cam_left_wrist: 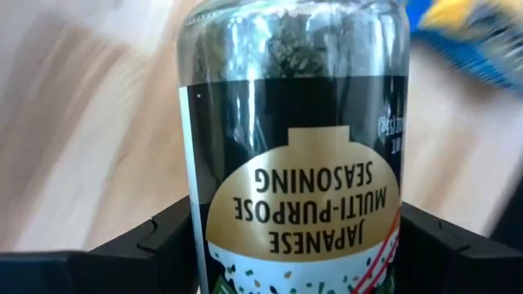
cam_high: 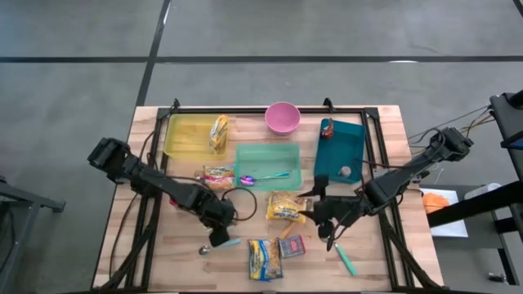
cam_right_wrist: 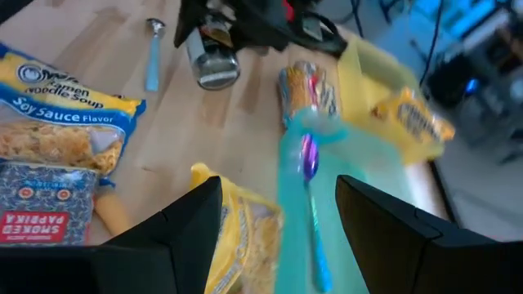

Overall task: Pick & Place Food Item
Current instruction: Put the gold seasoning bottle into the blue bin

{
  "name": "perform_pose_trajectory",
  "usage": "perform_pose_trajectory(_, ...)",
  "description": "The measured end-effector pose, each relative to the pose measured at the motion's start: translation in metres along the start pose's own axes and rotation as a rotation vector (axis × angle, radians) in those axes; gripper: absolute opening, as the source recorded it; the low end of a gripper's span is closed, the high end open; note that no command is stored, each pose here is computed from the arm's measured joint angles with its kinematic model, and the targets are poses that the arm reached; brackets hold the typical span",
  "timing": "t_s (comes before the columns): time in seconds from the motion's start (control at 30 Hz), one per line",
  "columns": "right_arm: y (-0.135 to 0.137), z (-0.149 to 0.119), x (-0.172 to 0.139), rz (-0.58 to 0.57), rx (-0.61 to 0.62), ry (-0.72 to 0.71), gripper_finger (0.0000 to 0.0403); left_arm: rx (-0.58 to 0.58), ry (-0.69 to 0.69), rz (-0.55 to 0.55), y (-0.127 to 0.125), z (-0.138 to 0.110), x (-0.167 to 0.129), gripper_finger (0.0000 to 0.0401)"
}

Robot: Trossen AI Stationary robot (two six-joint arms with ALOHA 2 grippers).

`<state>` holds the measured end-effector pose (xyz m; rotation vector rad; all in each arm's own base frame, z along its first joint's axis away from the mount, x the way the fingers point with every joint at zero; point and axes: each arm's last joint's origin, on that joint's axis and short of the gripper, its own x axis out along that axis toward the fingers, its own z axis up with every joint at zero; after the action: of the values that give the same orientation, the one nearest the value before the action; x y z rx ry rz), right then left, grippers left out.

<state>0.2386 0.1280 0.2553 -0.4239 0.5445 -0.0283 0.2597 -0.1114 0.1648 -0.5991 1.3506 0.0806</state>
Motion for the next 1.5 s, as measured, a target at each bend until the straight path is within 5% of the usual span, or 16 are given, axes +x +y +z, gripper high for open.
perform_pose_trajectory(0.27, 0.029, 0.031, 0.012, -0.149, -0.324, 0.079, 0.0237, 0.004, -0.108, -0.128, -0.01, 0.038, -0.026, 0.0281)
perform_pose_trajectory(0.53, 0.064, 0.06, 0.023, -0.298, -0.407, 0.152, 0.0237, 0.092, -0.245, -0.286, -0.018, 0.077, -0.059, 0.0282)
perform_pose_trajectory(0.7, 0.078, 0.068, 0.036, -0.377, -0.565, 0.207, 0.0237, 0.094, -0.291, -0.339, -0.015, 0.093, -0.075, 0.0288)
perform_pose_trajectory(1.0, 0.08, 0.081, 0.04, -0.429, -0.559, 0.2, 0.0238, 0.111, -0.311, -0.357, -0.007, 0.103, -0.081, 0.028)
perform_pose_trajectory(1.5, 0.075, 0.085, 0.045, -0.36, -0.616, 0.211, 0.0238, 0.125, -0.33, -0.401, -0.007, 0.107, -0.085, 0.028)
